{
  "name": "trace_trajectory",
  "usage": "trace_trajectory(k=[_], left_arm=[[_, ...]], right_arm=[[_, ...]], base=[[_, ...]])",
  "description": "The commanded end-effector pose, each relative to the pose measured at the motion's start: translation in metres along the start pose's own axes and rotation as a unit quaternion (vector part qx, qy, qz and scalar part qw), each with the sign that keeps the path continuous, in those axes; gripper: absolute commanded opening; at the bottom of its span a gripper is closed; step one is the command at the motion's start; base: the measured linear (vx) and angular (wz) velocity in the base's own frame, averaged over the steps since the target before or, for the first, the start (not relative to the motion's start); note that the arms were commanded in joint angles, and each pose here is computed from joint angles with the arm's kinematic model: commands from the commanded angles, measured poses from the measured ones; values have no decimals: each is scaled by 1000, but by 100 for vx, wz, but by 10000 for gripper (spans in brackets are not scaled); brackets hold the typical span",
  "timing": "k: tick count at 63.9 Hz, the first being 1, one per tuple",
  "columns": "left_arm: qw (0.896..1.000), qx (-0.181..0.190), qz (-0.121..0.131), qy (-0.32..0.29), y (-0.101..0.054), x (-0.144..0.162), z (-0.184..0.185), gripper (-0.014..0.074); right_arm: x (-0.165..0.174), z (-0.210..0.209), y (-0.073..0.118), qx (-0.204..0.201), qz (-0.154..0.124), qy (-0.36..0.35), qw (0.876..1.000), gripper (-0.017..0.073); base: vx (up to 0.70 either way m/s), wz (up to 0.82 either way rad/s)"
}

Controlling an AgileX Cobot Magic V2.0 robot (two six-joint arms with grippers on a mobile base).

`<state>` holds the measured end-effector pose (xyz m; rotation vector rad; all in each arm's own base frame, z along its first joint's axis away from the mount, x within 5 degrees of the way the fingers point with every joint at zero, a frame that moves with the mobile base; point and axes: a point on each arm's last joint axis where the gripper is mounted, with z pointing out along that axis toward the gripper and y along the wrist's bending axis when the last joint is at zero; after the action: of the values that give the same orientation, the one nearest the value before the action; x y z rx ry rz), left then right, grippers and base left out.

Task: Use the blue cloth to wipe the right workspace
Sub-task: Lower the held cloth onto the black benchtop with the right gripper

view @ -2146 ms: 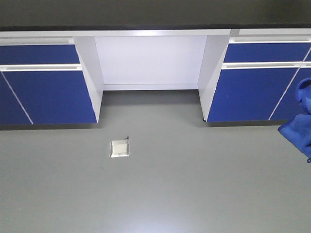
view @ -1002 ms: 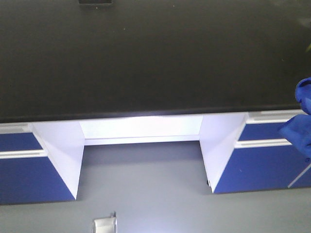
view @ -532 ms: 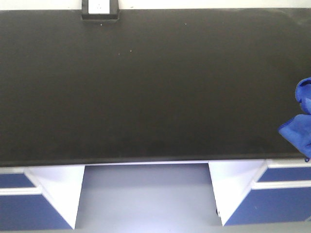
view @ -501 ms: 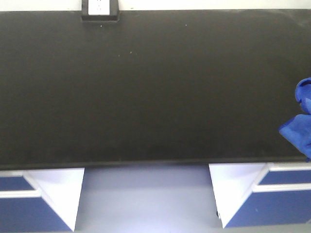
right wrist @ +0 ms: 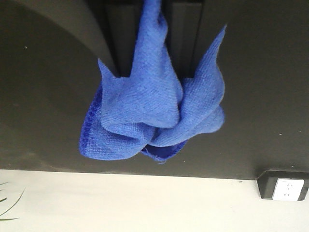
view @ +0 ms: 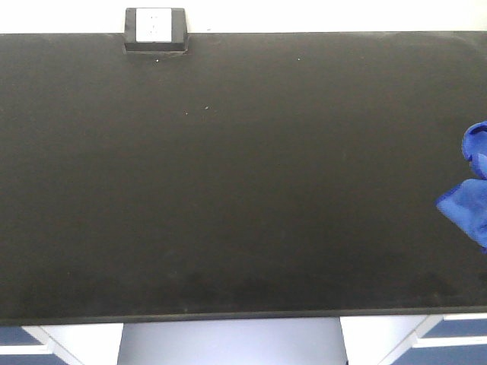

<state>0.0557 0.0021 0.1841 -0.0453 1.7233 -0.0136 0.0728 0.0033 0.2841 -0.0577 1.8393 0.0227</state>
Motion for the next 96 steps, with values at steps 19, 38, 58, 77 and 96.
trace_trajectory(k=[19, 38, 58, 77, 96], left_arm=[[999, 4, -4, -32, -1, 2, 1, -6], [999, 4, -4, -32, -1, 2, 1, -6], [999, 4, -4, -32, -1, 2, 1, -6], [999, 4, -4, -32, -1, 2, 1, -6], [999, 4, -4, -32, -1, 2, 1, -6]], right_arm=[[-16, -3, 0, 1, -6, -53, 999, -4], [-16, -3, 0, 1, -6, -53, 999, -4], [-12, 14, -3, 17, -50, -2, 999, -4], [2, 90, -1, 0, -98, 102, 990, -4], [44, 159, 5, -34, -95, 182, 978, -3]], base=[[7, 3], [1, 1], [0, 0], [0, 0], [0, 0]])
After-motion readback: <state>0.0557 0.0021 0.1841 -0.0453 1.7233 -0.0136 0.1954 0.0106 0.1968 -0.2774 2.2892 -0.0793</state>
